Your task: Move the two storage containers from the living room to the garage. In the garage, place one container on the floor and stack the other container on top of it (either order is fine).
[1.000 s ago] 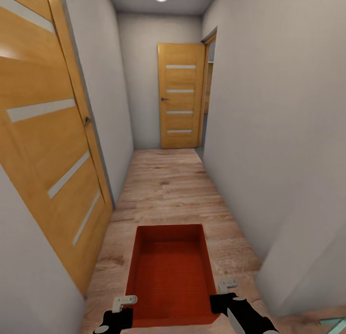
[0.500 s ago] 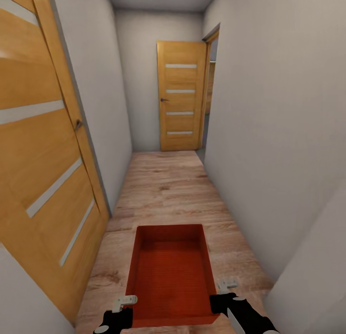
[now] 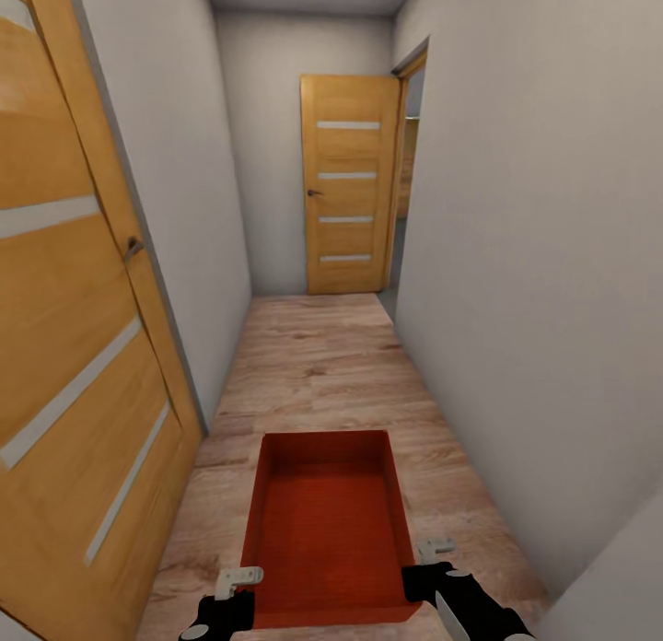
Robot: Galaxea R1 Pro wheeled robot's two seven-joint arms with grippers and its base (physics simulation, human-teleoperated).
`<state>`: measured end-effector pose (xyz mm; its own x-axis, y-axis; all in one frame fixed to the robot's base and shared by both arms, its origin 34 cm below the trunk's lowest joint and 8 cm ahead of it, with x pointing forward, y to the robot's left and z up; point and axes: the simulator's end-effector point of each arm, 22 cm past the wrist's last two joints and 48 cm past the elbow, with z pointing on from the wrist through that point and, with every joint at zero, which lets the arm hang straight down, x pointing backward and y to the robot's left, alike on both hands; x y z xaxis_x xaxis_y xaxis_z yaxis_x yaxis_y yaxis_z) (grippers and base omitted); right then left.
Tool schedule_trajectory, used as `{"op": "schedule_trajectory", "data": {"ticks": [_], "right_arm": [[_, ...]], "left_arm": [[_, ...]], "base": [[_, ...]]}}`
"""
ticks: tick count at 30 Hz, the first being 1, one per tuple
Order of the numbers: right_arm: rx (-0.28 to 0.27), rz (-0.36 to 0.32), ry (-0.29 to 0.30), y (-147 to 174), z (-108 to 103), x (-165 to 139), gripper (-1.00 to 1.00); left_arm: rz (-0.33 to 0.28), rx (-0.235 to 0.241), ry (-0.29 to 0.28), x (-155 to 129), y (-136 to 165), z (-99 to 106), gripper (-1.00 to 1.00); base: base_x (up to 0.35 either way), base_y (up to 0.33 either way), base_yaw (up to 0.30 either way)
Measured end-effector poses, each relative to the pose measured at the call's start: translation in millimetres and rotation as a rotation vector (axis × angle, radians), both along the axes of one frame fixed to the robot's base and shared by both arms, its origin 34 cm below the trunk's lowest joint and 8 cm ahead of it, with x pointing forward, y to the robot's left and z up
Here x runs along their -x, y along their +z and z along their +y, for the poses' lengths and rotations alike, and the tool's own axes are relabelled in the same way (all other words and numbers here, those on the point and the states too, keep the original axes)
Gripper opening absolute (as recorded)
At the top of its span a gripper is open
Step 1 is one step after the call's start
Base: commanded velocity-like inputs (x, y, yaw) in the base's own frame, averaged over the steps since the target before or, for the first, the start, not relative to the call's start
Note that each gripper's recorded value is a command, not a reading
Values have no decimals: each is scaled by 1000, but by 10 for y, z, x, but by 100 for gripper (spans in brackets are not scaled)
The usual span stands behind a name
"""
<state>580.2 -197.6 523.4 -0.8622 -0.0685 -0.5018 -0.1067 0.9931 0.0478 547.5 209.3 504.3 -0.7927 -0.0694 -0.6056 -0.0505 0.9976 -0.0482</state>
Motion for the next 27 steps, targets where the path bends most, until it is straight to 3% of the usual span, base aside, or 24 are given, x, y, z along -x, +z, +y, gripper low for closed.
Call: {"op": "schedule_trajectory", "data": {"ticks": [27], "right_arm": [[0, 0, 0, 0, 0, 0, -100]], "left_arm": [[0, 0, 0, 1, 0, 0, -100]], "base": [[343, 76, 0]]}}
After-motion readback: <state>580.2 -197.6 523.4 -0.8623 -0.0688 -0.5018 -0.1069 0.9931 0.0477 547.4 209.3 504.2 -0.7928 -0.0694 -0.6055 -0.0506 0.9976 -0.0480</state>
